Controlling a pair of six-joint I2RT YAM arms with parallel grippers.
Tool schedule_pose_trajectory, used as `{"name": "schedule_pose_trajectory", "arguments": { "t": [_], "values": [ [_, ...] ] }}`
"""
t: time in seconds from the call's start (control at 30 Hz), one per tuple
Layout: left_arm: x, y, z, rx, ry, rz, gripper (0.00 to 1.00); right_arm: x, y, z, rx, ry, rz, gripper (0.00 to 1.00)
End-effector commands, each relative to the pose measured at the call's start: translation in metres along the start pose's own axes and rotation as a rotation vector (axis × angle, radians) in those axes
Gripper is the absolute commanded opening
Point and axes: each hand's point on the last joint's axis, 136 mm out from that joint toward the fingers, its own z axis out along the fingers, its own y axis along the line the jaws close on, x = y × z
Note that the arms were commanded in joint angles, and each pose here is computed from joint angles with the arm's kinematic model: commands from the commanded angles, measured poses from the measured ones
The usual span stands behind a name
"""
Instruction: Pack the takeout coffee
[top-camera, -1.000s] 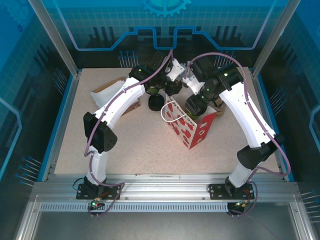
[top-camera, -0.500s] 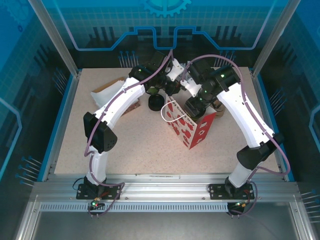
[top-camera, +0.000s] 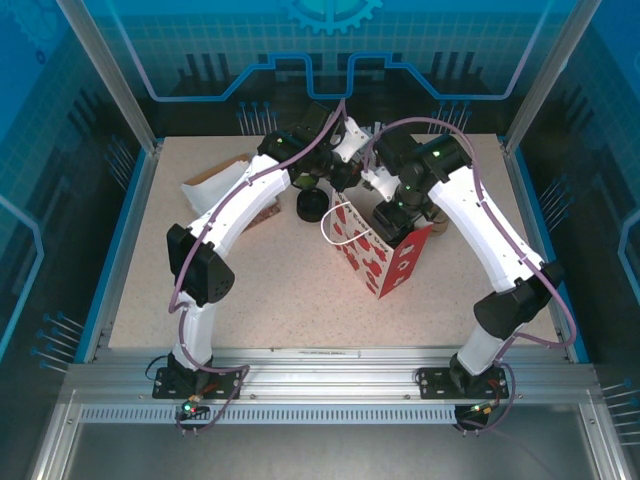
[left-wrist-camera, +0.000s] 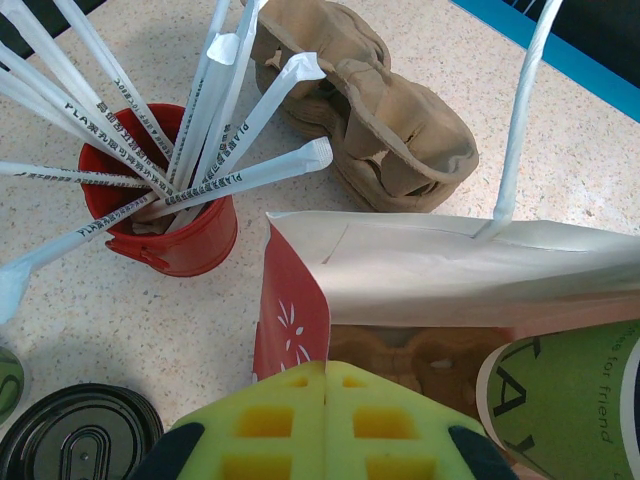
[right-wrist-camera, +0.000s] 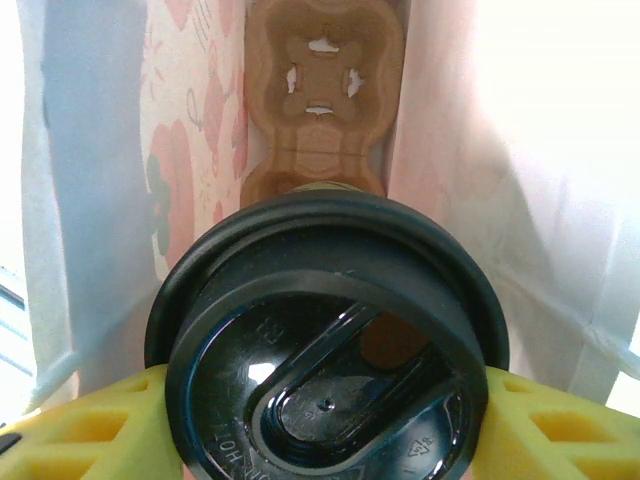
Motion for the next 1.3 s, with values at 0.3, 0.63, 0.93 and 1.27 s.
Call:
{"name": "schedule_pose_trajectory", "arguments": {
  "t": [0.3,0.63,0.93,1.27],
  "values": [
    [-0.004,-0.003,-0.004,0.001,-0.018,0.008,0.04,-0.001,-0.005,0.018,-0.052,0.034,0.048,0.38],
    [0.0,-0.003,-0.006,-0.008,-0.021,0.009,0.03,-0.001,-0.004,0.033,-0.057,0.056,0.076,0.38],
    [0.001,-0.002,-0.007,-0.017,-0.024,0.01,0.03,0.004,-0.005,0.049,-0.062,0.084,0.099,0.37],
    [0.001,-0.002,-0.008,-0.017,-0.027,0.007,0.03,0.001,-0.004,0.065,-0.073,0.096,0.114,0.37]
  ]
}}
